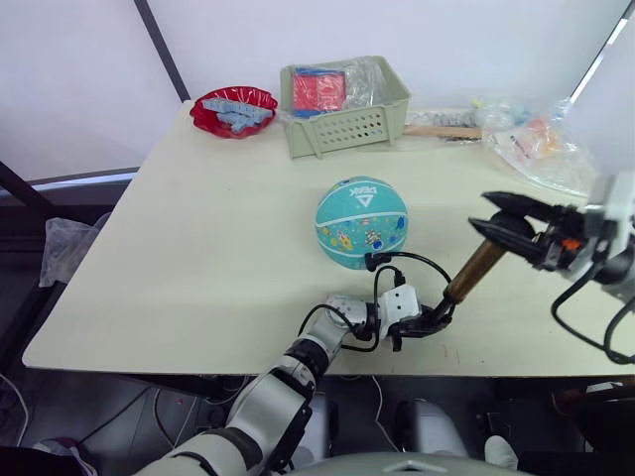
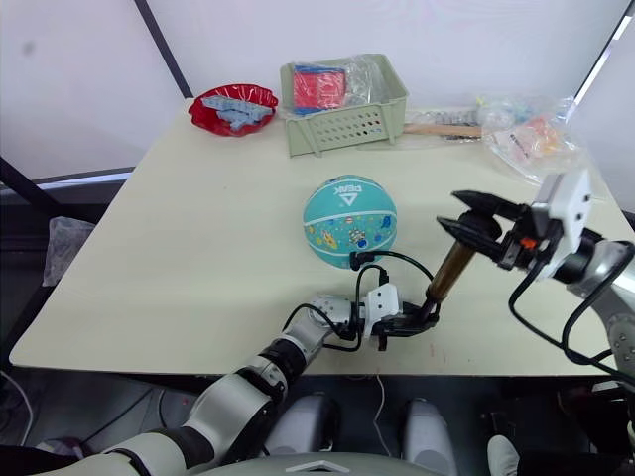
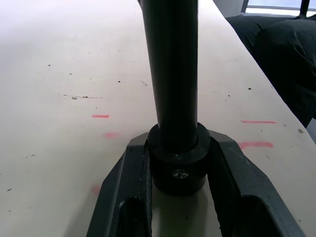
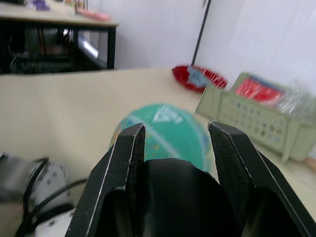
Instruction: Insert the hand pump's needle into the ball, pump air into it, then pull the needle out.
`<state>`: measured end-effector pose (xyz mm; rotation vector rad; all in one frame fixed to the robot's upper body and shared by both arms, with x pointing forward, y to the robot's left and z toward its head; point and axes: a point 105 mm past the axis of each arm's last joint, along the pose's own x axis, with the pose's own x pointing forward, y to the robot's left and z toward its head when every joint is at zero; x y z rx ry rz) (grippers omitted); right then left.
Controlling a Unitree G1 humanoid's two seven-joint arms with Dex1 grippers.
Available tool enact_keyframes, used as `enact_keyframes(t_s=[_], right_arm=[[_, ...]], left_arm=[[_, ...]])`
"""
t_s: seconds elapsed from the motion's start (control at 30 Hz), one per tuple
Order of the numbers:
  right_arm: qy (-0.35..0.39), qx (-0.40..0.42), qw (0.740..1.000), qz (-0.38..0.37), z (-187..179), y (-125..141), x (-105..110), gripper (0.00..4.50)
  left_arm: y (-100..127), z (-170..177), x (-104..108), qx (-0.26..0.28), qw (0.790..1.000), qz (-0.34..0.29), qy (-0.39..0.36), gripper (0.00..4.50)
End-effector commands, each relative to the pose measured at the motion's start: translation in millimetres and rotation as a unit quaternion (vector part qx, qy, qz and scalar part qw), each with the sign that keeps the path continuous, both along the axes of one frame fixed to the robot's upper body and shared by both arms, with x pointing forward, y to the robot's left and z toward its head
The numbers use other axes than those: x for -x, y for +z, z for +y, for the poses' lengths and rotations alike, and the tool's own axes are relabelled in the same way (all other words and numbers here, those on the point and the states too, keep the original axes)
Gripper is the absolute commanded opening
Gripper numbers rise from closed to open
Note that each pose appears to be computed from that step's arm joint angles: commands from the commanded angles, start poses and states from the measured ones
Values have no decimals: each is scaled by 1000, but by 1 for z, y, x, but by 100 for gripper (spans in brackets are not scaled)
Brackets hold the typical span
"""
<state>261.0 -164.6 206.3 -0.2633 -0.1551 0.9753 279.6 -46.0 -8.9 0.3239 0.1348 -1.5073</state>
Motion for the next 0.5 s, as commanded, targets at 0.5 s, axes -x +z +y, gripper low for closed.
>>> enact_keyframes(t_s=[0.5], right_arm=[[-9,-10,997,78,12,-74,7,154]], left_arm=[[-41,19,20,-75,996,56,-8,103]])
